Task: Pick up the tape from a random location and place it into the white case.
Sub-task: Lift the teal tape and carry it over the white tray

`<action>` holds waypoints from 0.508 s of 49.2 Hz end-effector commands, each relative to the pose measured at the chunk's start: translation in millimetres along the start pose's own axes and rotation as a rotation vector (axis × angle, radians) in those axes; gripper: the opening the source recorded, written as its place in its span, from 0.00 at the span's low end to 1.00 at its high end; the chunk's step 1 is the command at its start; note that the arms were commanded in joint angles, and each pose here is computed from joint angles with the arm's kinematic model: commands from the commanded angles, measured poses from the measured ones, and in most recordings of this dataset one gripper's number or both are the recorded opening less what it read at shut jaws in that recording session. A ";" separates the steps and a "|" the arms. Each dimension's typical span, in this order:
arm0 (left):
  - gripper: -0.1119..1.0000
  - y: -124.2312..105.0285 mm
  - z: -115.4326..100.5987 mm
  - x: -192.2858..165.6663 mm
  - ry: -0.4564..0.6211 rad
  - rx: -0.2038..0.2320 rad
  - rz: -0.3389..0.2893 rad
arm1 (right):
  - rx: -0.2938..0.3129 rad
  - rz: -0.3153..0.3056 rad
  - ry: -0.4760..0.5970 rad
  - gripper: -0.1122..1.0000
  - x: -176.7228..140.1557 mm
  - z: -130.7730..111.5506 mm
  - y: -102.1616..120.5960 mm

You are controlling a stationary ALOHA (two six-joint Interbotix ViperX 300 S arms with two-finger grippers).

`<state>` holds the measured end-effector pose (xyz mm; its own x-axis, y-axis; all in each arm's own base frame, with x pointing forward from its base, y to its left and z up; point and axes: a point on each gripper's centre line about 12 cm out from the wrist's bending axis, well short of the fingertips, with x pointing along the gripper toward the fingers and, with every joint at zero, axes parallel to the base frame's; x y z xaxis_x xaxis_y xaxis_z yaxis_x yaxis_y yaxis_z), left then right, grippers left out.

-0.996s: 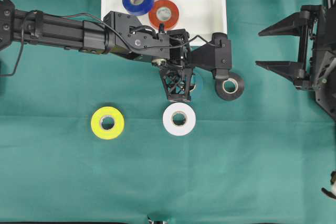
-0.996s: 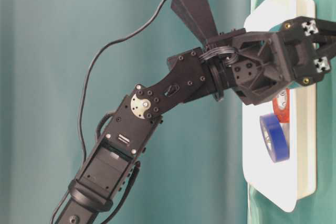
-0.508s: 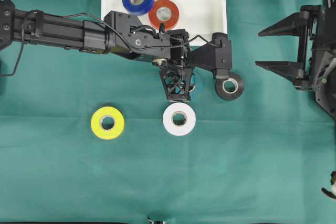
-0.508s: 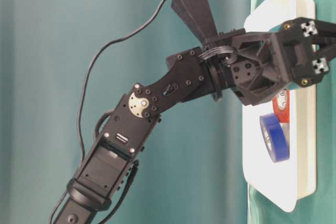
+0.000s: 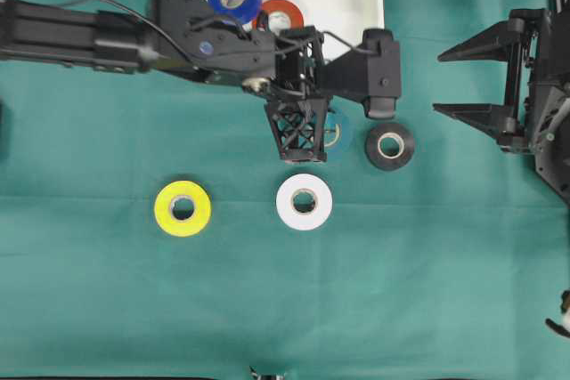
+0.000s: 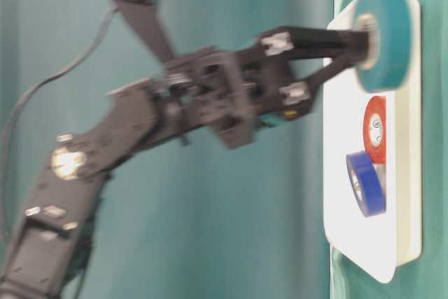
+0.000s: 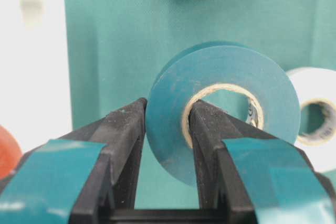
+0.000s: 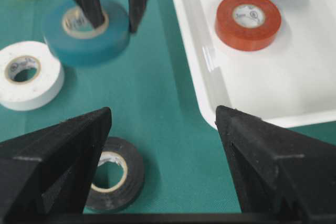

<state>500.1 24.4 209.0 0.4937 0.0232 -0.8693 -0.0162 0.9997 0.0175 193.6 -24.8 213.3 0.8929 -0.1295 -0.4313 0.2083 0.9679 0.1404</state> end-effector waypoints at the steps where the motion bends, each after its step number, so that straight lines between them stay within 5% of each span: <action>1: 0.30 3.1 20.1 -48.9 -0.083 -0.001 0.007 | 0.002 0.007 -0.023 0.85 0.2 8.9 1.9; 25: 0.30 7.6 41.6 -141.5 -0.153 -0.001 0.017 | 0.002 0.006 -0.022 0.85 0.5 8.7 1.8</action>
<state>476.3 28.5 309.2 0.5418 0.0325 -0.8399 -0.0212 0.9995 0.0250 193.7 -24.8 213.0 0.8922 -0.1294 -0.4327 0.2085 0.9679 0.1403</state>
